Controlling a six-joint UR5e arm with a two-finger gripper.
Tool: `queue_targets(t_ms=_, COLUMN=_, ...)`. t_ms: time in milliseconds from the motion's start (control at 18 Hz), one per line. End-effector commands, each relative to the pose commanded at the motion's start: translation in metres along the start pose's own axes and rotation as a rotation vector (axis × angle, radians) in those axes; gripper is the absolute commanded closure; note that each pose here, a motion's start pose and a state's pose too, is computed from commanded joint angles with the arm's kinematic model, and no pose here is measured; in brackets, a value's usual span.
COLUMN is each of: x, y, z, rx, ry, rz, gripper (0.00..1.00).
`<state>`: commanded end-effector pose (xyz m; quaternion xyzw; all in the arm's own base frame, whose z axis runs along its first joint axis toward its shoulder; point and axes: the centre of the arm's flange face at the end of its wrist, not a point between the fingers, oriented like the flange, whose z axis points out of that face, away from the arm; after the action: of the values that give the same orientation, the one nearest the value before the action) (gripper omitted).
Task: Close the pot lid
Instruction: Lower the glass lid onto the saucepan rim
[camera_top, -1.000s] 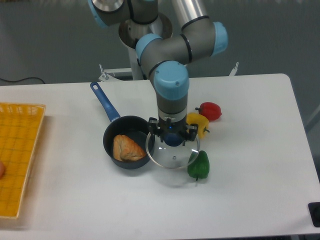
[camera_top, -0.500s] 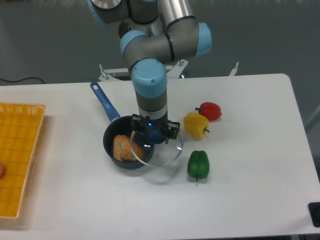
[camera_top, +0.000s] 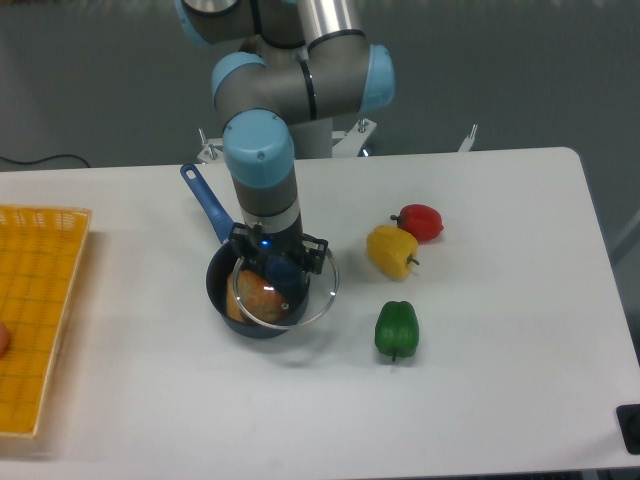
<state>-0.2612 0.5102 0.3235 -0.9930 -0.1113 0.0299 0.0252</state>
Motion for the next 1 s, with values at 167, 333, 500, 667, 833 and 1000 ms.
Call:
queue_targets(t_ms=167, x=0.002, y=0.002, z=0.002, rx=-0.004, ry=0.002, rz=0.002, gripper=0.48)
queue_targets(t_ms=333, x=0.013, y=0.0, z=0.007, rx=-0.011, ry=0.007, rz=0.014, gripper=0.48)
queue_targets(t_ms=500, x=0.014, y=0.0, z=0.009, rx=-0.014, ry=0.009, rz=-0.003, gripper=0.48)
queue_targets(t_ms=667, x=0.021, y=-0.002, z=0.01, rx=-0.014, ry=0.011, rz=0.006, gripper=0.48)
queue_targets(t_ms=833, x=0.025, y=-0.003, z=0.012, rx=-0.016, ry=0.014, rz=-0.004, gripper=0.48)
queue_targets(t_ms=1000, x=0.032, y=-0.004, z=0.013, rx=-0.017, ry=0.015, rz=0.005, gripper=0.48)
